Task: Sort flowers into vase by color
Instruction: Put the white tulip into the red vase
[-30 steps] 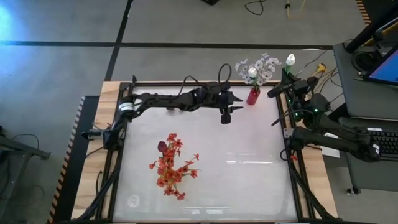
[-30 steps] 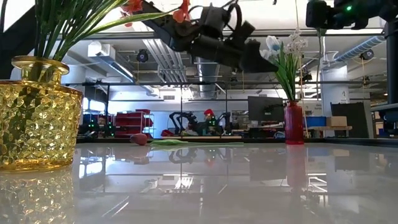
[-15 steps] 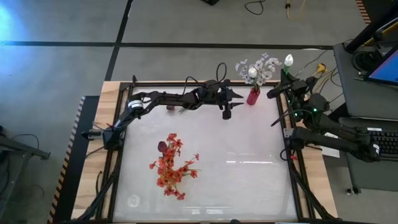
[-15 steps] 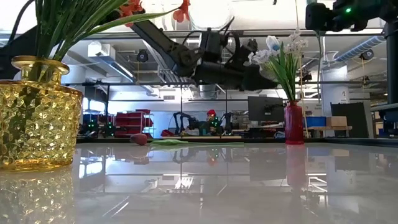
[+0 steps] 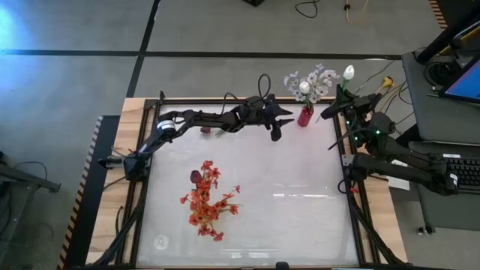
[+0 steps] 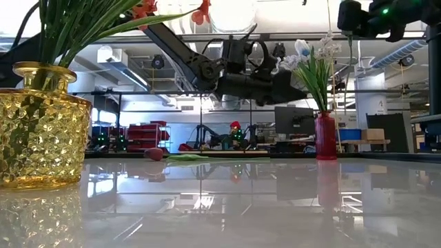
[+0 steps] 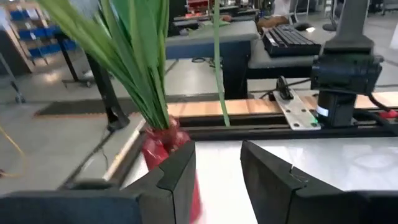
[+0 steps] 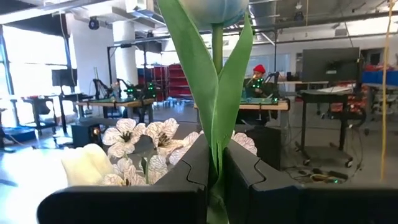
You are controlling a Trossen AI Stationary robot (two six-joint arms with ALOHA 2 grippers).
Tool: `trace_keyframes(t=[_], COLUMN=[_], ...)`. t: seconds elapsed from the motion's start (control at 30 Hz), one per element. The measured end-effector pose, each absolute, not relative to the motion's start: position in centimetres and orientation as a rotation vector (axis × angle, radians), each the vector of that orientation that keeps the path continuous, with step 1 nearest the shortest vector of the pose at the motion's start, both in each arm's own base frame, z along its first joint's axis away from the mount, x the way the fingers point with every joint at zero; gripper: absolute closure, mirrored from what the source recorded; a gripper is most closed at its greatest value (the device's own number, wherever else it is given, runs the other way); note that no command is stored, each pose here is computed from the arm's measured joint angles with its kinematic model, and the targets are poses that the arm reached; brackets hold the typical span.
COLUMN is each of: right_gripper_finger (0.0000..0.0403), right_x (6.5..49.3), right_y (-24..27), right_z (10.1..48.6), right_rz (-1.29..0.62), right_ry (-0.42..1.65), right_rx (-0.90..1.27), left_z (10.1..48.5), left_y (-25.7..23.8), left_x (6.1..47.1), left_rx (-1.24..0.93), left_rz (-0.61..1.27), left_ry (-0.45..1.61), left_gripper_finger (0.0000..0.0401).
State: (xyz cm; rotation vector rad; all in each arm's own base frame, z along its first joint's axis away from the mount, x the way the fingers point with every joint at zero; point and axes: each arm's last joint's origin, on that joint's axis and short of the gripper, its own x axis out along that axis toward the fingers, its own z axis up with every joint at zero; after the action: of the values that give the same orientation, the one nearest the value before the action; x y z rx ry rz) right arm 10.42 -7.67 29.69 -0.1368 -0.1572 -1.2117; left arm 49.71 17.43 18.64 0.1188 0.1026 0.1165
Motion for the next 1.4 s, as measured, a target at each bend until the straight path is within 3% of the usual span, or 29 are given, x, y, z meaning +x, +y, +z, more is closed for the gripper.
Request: trace_keyframes(t=[0.23, 0.6, 0.73, 1.4], right_gripper_finger=[0.0385, 0.0385, 0.0385, 0.0385], right_x=[10.4, 10.5, 10.6, 10.3], right_y=[-7.7, -7.7, -7.8, -7.7], right_z=[29.7, 29.4, 29.2, 29.7], right_rz=[-1.210, -1.212, -1.210, -1.240], right_ry=[-0.165, -0.107, -0.090, -0.134], right_rx=[-0.126, -0.164, -0.162, -0.159], left_z=[17.0, 16.1, 15.9, 13.9], left_y=[17.5, 17.9, 18.1, 19.6], left_x=[50.3, 51.4, 52.0, 56.2], left_rx=[0.021, 0.009, 0.009, -0.023], left_rz=[0.119, 0.220, 0.221, 0.233], left_ry=[0.060, 0.052, 0.032, 0.035], left_gripper_finger=[0.0270, 0.0121, 0.0088, 0.0081])
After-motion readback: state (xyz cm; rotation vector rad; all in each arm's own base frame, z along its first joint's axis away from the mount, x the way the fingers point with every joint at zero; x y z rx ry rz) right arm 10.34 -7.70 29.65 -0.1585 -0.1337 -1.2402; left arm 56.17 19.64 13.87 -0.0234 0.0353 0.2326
